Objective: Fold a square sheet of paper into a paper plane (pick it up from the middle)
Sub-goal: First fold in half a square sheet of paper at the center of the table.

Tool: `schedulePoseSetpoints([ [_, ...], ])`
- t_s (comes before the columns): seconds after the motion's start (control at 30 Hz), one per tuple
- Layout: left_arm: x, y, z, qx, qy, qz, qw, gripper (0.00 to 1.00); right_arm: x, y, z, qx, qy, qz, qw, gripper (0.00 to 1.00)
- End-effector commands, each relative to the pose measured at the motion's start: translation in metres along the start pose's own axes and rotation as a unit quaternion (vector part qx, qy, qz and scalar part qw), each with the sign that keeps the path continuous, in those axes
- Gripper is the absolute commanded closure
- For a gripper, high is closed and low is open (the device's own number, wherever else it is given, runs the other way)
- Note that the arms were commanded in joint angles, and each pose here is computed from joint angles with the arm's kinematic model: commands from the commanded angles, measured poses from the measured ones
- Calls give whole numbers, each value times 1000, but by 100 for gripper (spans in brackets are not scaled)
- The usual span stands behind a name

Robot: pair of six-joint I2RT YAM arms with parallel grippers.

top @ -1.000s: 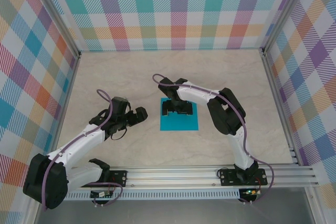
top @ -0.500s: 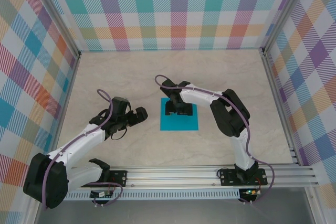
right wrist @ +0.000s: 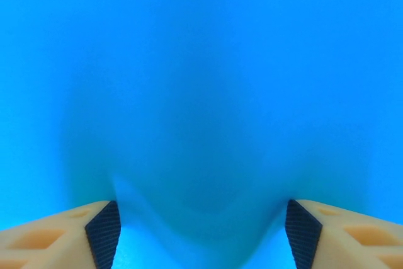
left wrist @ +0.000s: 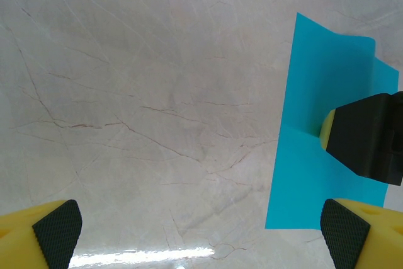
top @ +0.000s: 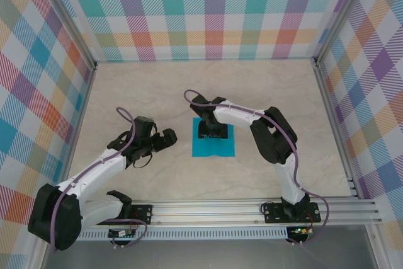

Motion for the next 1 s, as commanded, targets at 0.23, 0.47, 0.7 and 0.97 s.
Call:
schedulePoseSetpoints([
  [0.23,3,-6,-2,-7,-1,-2,1000,0,-3,-1,14,41,-31,15,999,64],
  [0.47,3,-9,-3,-11,-1,-2,1000,0,1,-40,10,11,-31,-37,999,77],
  [0.7,2,-15,-4,-18,-2,-2,1000,0,9,-97,5,-20,-15,-236,972,75],
  [0.97,-7,-19,-8,-16,-3,24,1000,0,-8,-82,-1,26,33,-388,921,71],
])
Point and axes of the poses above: each hand's point on the last joint's axis, 136 mm out from that joint toward the fingers, its own y axis out along the fingers, its own x axis along the line the jaws close on, z = x × y, the point moved 7 cm from there along -y, back along the fingers, and after that the axes turned 2 degrees about -y, right-handed, at the moved point
